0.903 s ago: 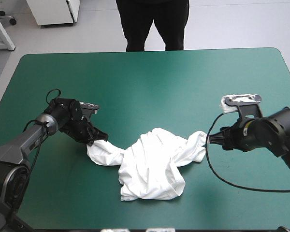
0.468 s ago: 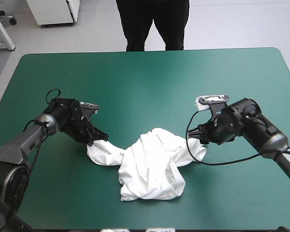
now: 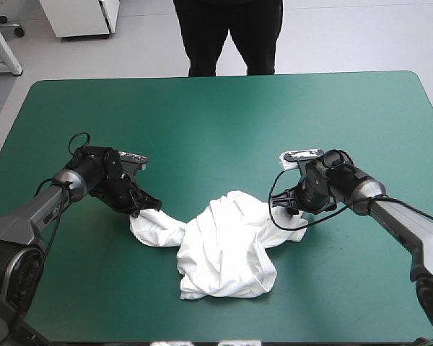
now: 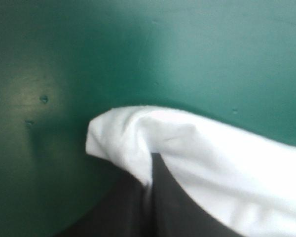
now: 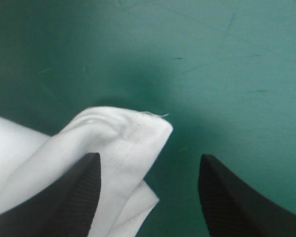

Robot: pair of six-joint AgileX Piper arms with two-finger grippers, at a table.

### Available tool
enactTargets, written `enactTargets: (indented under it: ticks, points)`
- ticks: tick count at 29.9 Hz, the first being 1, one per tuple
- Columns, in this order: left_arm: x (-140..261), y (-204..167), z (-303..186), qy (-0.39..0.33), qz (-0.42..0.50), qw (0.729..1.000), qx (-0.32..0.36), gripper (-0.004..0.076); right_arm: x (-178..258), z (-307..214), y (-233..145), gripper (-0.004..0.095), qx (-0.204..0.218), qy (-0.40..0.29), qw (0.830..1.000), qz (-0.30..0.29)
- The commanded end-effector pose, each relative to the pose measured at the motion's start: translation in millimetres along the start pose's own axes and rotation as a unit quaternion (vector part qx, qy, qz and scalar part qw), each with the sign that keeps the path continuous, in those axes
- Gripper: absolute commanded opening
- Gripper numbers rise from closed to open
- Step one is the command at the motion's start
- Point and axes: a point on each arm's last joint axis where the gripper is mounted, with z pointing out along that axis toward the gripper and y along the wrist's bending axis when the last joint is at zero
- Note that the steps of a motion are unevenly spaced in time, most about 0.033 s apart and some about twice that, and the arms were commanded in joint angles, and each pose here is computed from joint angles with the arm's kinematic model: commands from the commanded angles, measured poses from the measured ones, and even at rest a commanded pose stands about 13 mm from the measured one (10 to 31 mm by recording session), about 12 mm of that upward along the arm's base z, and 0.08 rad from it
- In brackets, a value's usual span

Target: Fold the cloth

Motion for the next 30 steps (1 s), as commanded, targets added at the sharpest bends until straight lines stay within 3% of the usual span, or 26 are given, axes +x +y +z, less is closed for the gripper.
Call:
enactTargets:
  ticks: [1, 7, 10, 13, 16, 17, 23, 30]
  points:
    - [-3, -11, -3, -0.015, -0.015, 0.999, 0.033, -0.0009, -12, 0, -9, 0.0591, -0.01, -0.021, 1.0, 0.015]
    - [-3, -11, -3, -0.016, -0.01, 0.999, 0.033, -0.0009, -15, 28, -13, 0.0585, -0.07, 0.03, 0.996, 0.042]
    - [-4, -11, -3, -0.017, -0.01, 0.999, 0.033, -0.0009, -13, 38, -9, 0.0519, -0.089, 0.049, 0.994, 0.038]
    - [-4, -11, -3, -0.017, -0.01, 0.999, 0.033, -0.0009, -11, 49, -4, 0.0329, -0.113, 0.074, 0.99, 0.031]
    - [-3, -11, -3, -0.016, -0.01, 0.999, 0.034, -0.0009, -9, 53, -2, 0.002, -0.123, 0.09, 0.988, 0.03]
    - [-3, -11, -3, -0.015, -0.01, 0.999, 0.034, -0.0009, -8, 53, -2, -0.0011, -0.123, 0.094, 0.988, 0.03]
    - [-3, -12, -4, -0.016, -0.011, 0.999, 0.035, -0.0009, -8, 42, -3, -0.0017, -0.121, 0.084, 0.989, 0.016]
    - [-1, -15, -44, -0.076, -0.002, 0.997, 0.031, -0.0009, -6, -23, -16, -0.0017, -0.082, -0.009, 0.996, -0.02]
